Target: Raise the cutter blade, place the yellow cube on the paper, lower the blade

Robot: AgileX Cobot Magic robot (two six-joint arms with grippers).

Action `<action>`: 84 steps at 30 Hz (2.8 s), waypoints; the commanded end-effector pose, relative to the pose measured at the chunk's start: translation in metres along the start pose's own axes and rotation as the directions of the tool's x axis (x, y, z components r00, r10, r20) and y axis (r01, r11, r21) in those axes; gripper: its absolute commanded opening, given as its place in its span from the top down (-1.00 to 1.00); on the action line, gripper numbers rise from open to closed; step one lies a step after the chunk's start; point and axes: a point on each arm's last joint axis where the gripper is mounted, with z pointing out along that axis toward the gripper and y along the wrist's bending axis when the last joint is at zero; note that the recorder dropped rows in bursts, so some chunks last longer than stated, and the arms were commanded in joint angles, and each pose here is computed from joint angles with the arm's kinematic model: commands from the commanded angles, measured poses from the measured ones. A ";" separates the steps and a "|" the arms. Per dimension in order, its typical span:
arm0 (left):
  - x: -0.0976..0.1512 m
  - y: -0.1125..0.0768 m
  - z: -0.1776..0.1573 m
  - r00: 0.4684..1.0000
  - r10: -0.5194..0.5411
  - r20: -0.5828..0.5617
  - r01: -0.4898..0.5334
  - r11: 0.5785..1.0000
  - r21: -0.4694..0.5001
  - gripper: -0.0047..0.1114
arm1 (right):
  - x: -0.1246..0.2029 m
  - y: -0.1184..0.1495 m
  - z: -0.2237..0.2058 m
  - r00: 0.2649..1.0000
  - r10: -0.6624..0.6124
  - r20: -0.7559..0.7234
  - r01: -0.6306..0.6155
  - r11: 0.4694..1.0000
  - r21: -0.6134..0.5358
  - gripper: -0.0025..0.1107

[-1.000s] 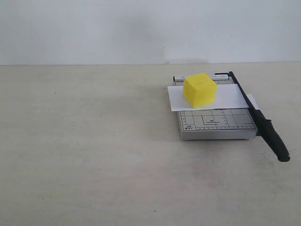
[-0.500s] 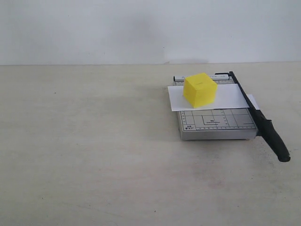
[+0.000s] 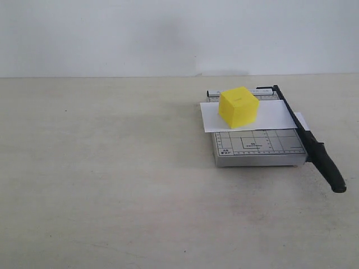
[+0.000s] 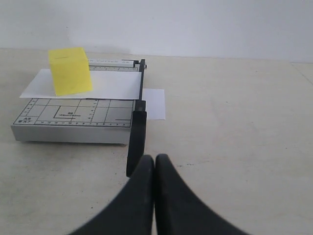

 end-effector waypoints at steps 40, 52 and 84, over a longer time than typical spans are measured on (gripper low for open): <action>0.008 0.014 -0.016 0.962 0.271 -0.023 -0.271 0.946 -0.180 0.84 | -0.001 0.000 0.000 1.000 0.016 0.013 -0.016 1.000 0.002 0.96; 0.008 0.013 -0.016 0.966 0.259 -0.015 -0.258 0.951 -0.172 0.84 | -0.001 0.000 0.000 1.000 0.016 0.013 -0.016 1.000 0.002 0.96; 0.008 0.013 -0.016 0.966 0.259 -0.015 -0.258 0.951 -0.172 0.84 | -0.002 0.000 0.000 1.000 0.016 0.019 -0.016 1.000 0.003 0.96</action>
